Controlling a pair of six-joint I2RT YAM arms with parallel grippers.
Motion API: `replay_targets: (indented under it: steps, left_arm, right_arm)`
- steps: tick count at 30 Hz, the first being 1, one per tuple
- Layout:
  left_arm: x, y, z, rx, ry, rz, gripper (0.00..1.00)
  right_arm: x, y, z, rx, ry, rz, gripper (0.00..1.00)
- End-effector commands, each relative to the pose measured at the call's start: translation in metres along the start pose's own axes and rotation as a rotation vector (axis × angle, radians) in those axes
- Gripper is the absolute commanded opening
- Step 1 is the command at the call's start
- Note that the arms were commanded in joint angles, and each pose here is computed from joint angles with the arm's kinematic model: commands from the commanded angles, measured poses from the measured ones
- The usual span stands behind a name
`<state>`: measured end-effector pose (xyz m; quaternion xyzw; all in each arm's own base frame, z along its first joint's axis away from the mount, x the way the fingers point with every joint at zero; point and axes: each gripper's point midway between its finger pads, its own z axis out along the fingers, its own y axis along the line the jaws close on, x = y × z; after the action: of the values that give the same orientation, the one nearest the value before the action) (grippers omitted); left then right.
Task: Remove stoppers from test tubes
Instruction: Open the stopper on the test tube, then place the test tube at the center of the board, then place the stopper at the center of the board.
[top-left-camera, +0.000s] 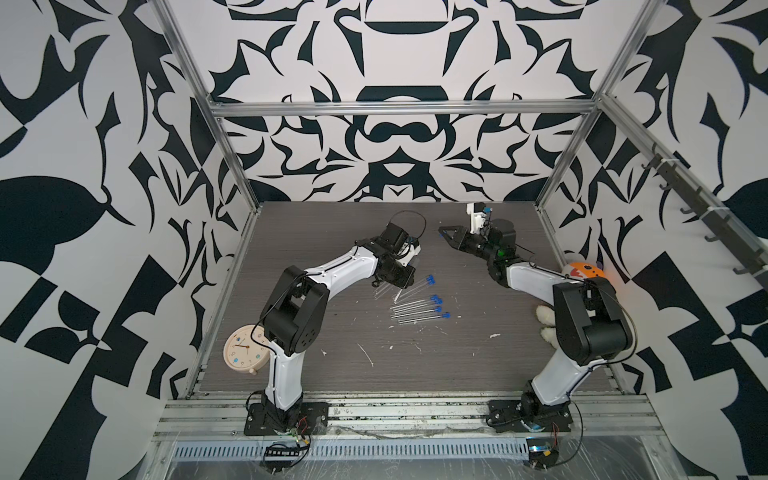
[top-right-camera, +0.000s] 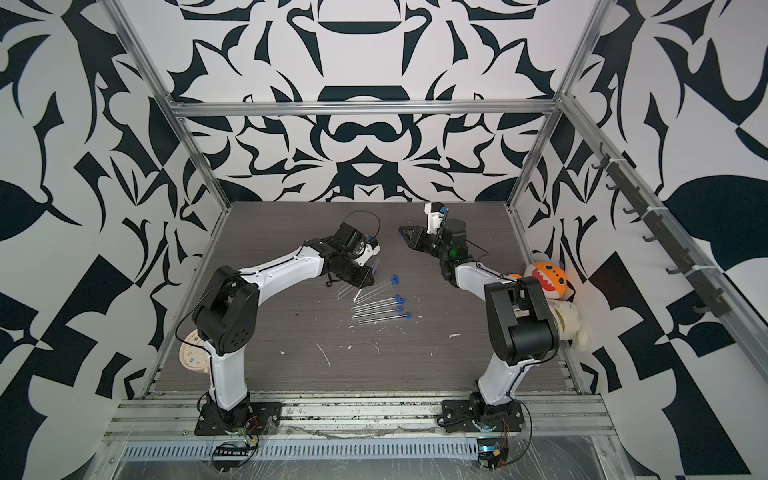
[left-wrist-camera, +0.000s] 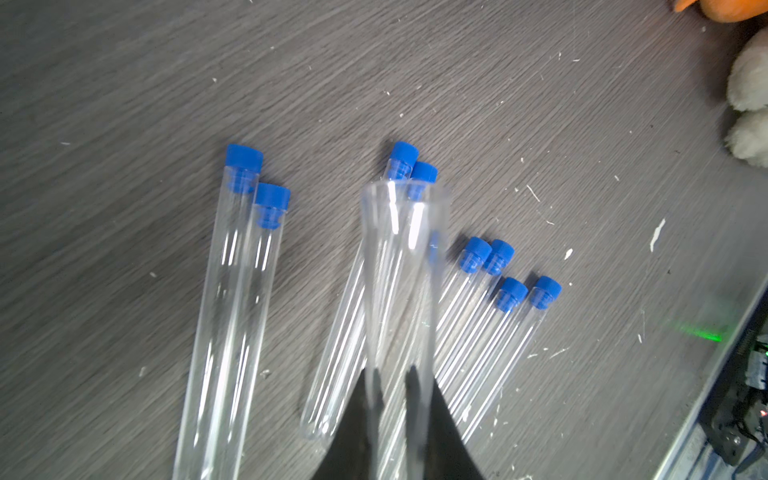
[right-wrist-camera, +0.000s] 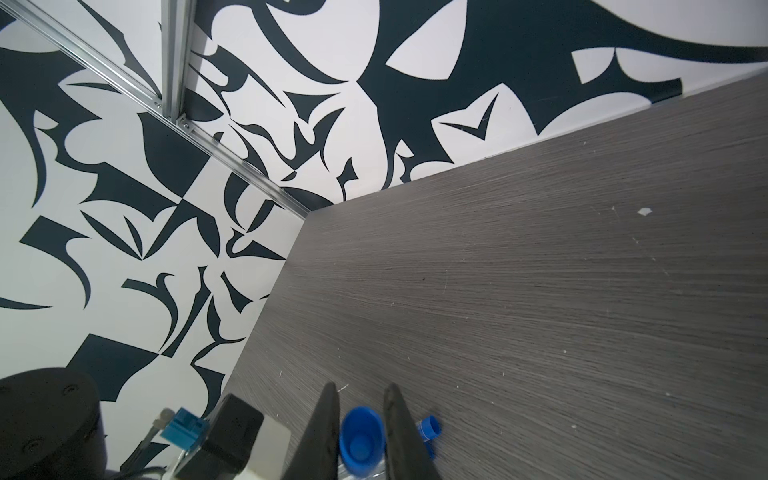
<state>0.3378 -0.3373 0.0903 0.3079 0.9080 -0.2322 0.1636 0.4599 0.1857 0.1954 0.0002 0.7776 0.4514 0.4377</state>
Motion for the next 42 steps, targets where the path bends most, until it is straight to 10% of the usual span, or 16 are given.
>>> replay_targets:
  steps: [1,15,28,42]
  left_arm:
    - [-0.007,0.004,-0.024,-0.026,-0.023,0.016,0.0]
    - [-0.02,0.155,-0.023,-0.456,0.22,-0.033,0.0]
    - [0.015,0.173,-0.002,-0.484,0.304,-0.095,0.0]
    - [0.032,0.179,0.008,-0.482,0.336,-0.137,0.25]
  right_arm:
    - [-0.023,0.009,-0.008,0.036,-0.04,-0.052,0.2]
    - [0.075,-0.115,0.0,0.506,0.454,0.055,0.17]
    - [0.118,-0.146,-0.027,0.669,0.534,0.041,0.18]
    - [0.121,-0.15,-0.031,0.696,0.515,0.042,0.32]
